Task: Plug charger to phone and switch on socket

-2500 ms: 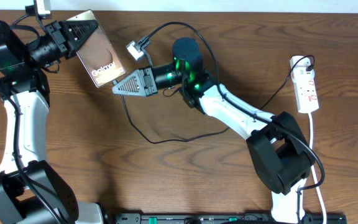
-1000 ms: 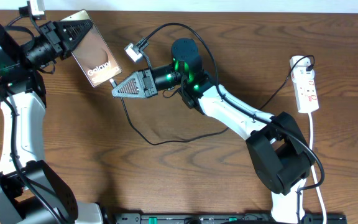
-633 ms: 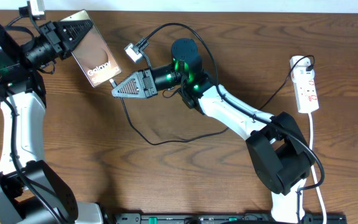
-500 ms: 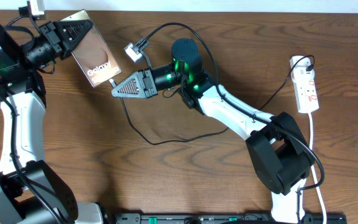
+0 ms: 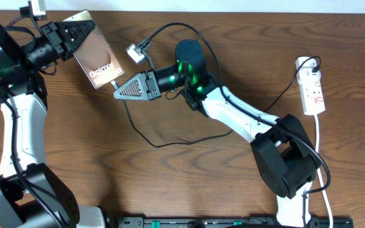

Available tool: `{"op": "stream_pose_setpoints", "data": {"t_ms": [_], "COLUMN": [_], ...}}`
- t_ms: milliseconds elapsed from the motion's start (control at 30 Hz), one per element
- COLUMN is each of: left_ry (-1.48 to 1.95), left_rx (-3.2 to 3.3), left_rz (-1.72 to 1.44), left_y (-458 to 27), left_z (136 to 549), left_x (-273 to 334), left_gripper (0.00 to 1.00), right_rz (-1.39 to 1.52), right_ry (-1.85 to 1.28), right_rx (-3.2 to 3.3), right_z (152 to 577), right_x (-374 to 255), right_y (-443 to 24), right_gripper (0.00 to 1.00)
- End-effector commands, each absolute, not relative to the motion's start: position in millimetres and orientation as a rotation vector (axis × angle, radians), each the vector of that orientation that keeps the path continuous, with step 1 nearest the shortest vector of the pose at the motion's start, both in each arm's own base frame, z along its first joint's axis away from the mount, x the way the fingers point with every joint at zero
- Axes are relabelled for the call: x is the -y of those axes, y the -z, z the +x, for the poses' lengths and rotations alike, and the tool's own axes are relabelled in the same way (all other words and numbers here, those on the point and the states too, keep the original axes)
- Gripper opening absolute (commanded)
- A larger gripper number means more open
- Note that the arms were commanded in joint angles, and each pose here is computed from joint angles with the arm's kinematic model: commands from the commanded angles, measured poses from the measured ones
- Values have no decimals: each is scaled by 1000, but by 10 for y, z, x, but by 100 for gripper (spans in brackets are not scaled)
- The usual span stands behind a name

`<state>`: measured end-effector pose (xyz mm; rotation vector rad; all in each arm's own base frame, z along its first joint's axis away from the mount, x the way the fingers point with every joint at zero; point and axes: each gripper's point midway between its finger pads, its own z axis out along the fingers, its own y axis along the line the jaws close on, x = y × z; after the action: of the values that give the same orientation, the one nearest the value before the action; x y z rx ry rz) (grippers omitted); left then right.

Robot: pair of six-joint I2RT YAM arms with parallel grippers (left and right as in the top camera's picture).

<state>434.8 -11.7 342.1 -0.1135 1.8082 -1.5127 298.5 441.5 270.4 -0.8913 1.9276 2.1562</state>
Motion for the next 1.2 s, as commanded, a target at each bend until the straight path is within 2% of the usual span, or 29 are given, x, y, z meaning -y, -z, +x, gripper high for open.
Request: {"op": "stream_pose_setpoints", "data": {"t_ms": [0,1167], "left_ry": [1526,1545], "left_rx": [-1810,-1825], "left_rz": [-66,-138], "left_y": [-3461,-3420], "left_z": [4304,4335], "left_x": [176,156], "left_gripper": [7,7], "right_rz": [-908,-911], "right_ry": [-2134,-2128], "right_rx": [-1878,-1879], "right_z": [2991,2994], "right_x": [-4440,-4441], "right_y": [-2805,-2791], "right_gripper": [1,1]}}
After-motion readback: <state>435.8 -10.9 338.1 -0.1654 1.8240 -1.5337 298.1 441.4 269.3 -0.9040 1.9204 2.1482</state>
